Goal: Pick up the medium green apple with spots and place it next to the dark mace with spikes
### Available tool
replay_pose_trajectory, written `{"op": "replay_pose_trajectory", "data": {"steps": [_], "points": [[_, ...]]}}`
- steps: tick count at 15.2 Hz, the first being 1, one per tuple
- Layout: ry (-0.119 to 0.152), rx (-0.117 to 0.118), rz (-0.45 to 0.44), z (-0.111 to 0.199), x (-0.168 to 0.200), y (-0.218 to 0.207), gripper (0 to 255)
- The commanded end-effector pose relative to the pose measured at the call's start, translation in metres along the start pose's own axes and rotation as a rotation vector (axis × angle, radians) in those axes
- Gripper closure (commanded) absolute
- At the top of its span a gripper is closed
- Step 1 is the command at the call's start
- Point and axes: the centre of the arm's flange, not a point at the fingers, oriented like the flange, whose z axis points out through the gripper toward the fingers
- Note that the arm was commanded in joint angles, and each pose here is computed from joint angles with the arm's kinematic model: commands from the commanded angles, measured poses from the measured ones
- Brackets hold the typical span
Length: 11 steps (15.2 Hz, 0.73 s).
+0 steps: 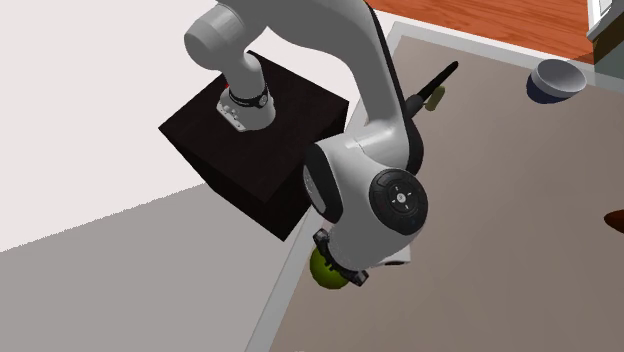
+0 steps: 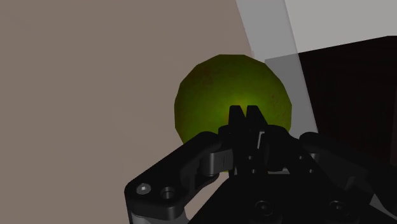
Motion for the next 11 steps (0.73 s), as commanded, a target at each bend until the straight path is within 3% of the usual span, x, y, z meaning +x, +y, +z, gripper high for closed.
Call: {"op": "replay_pose_trajectory", "data": {"steps": [1, 11], "points": [[0.000, 0.000, 0.000, -0.011, -0.002, 0.000, 255], [0.000, 0.000, 0.000, -0.063, -0.009, -0.002, 255]]}}
